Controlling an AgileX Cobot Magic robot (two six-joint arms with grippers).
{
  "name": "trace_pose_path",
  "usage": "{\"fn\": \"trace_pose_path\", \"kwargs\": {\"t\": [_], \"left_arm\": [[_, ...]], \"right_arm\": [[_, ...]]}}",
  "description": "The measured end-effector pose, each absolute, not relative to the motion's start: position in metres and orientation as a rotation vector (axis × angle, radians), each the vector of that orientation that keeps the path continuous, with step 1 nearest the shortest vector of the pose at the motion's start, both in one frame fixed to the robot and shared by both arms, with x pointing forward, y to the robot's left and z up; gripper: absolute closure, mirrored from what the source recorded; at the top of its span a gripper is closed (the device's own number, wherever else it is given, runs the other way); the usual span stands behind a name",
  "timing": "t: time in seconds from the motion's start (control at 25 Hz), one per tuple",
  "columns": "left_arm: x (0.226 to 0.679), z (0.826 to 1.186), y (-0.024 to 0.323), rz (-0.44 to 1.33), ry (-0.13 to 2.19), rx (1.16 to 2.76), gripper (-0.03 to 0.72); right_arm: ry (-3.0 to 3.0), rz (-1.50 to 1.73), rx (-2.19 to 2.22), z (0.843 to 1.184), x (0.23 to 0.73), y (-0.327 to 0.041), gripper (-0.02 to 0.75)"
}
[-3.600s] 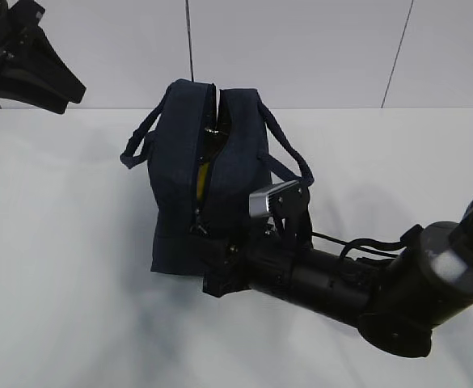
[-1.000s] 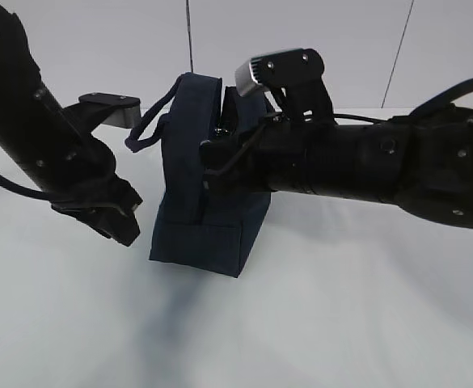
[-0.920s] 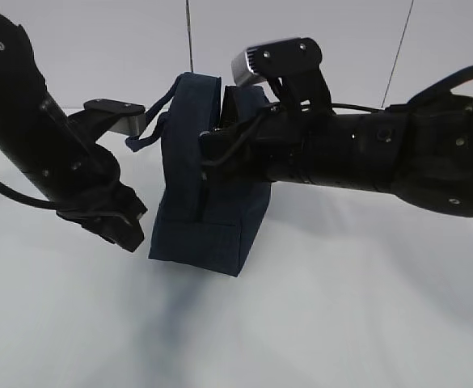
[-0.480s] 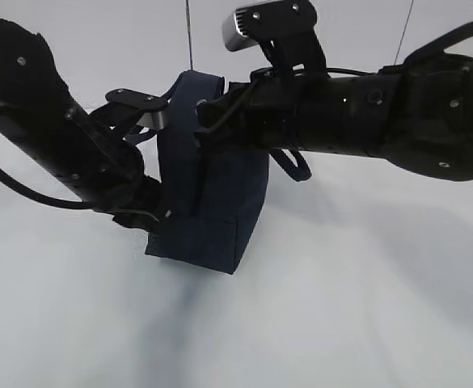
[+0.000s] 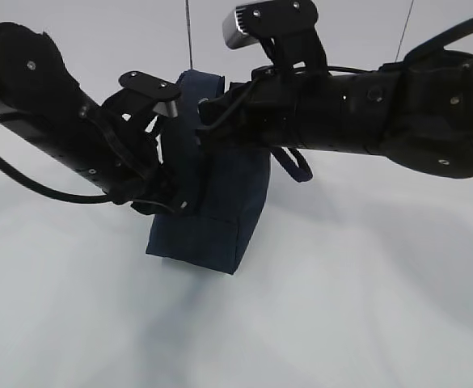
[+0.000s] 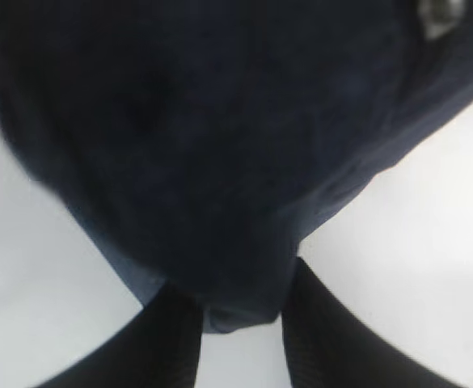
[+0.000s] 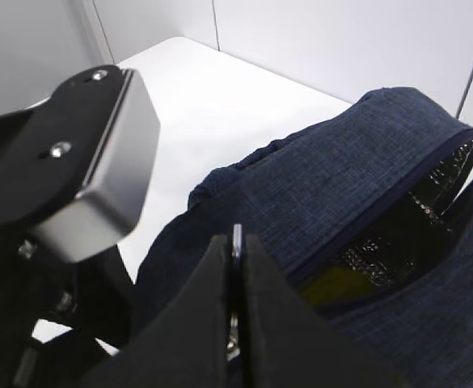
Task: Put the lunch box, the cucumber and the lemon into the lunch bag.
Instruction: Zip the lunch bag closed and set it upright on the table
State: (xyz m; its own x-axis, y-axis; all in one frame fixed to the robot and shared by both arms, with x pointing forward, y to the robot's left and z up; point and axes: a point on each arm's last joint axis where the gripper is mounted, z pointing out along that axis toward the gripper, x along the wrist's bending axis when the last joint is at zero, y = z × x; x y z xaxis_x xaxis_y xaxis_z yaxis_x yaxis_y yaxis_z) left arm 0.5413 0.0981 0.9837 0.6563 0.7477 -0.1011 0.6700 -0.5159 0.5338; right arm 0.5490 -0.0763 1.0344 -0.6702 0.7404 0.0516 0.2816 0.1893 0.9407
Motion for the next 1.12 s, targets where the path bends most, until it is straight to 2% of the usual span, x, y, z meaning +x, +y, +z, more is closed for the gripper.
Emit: {"fn": "trace_pose_path", "kwargs": {"t": [0.08, 0.16, 0.24, 0.52, 0.76, 1.12], "left_arm": [[0.542, 0.984, 0.097, 0.205, 1.092, 2.321, 0.518], [0.543, 0.985, 0.097, 0.207, 1.090, 2.320, 0.636], [0.543, 0.985, 0.097, 0.207, 1.090, 2.320, 0.677], [0.542, 0.984, 0.097, 0.201, 1.090, 2.324, 0.688], [0.533, 0.985, 0.103, 0.213, 1.095, 2.313, 0.688], [0.517, 0.986, 0.115, 0.249, 1.111, 2.271, 0.688]], "right_arm": [[2.054, 1.485, 0.960, 1.034, 0.549, -0.076, 0.738], [2.048, 1.492, 0.976, 1.035, 0.549, -0.076, 0.738], [2.047, 1.492, 0.982, 1.034, 0.549, -0.077, 0.738], [2.043, 1.463, 1.005, 1.036, 0.551, -0.078, 0.738], [1.997, 1.412, 1.019, 1.055, 0.562, -0.078, 0.738], [1.964, 1.370, 1.038, 1.064, 0.582, -0.071, 0.738]]}}
